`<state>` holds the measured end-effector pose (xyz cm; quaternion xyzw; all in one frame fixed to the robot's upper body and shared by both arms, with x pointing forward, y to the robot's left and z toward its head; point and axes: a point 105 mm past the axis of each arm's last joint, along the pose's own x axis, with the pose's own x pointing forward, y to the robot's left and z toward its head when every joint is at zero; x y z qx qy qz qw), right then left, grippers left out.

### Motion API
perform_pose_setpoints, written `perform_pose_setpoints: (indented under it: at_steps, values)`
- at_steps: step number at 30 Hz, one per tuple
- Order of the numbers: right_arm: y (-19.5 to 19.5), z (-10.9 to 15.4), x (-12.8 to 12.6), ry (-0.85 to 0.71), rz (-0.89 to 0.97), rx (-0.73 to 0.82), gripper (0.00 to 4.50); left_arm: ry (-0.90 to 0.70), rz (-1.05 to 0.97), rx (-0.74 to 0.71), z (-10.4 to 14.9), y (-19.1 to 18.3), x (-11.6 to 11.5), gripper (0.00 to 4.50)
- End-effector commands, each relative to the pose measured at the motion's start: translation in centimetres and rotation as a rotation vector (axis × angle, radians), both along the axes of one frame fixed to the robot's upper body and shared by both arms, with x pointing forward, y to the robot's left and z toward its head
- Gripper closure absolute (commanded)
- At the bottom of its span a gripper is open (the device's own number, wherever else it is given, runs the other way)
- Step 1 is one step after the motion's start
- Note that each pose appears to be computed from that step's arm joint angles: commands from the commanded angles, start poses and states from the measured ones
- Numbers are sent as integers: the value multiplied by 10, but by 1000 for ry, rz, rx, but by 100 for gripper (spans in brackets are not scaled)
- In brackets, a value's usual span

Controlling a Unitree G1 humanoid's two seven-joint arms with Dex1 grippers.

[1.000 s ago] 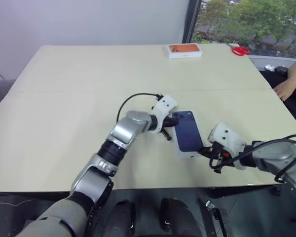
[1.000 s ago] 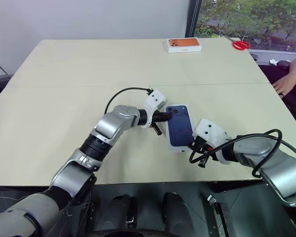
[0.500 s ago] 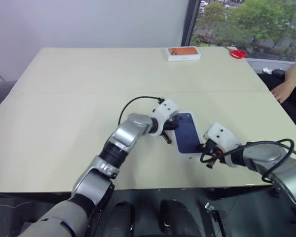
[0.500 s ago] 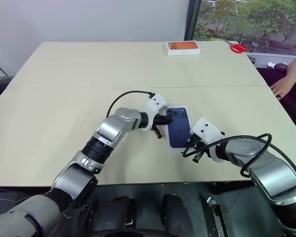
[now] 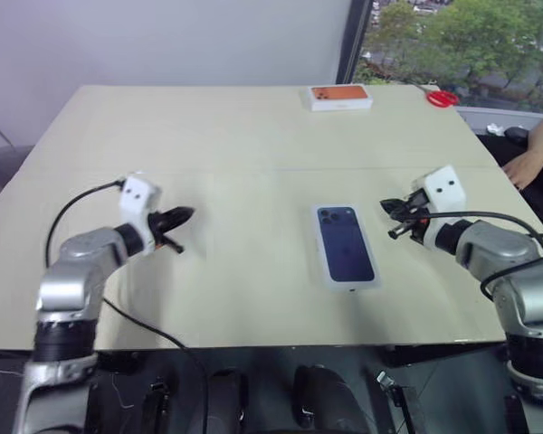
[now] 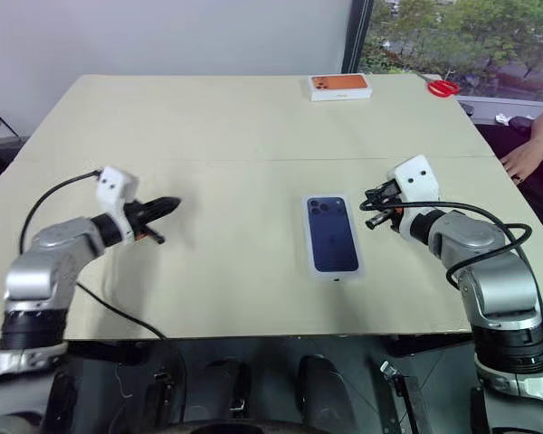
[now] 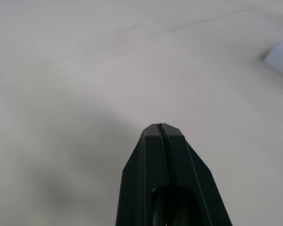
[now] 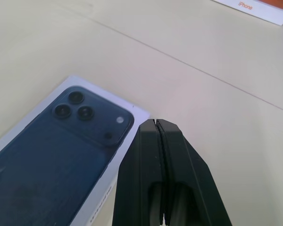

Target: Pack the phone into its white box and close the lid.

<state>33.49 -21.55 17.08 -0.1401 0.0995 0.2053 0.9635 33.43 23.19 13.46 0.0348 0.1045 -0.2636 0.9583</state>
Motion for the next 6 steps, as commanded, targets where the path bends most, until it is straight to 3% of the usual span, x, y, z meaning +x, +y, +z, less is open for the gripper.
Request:
perform_pose_setpoints:
  at_steps: [1,6]
  values:
    - [1,9,2,-38,15,32,446,-95,30,7,22,17,-11,450]
    - [11,9,2,-32,68,39,446,-89,56,21,19,25,-18,450]
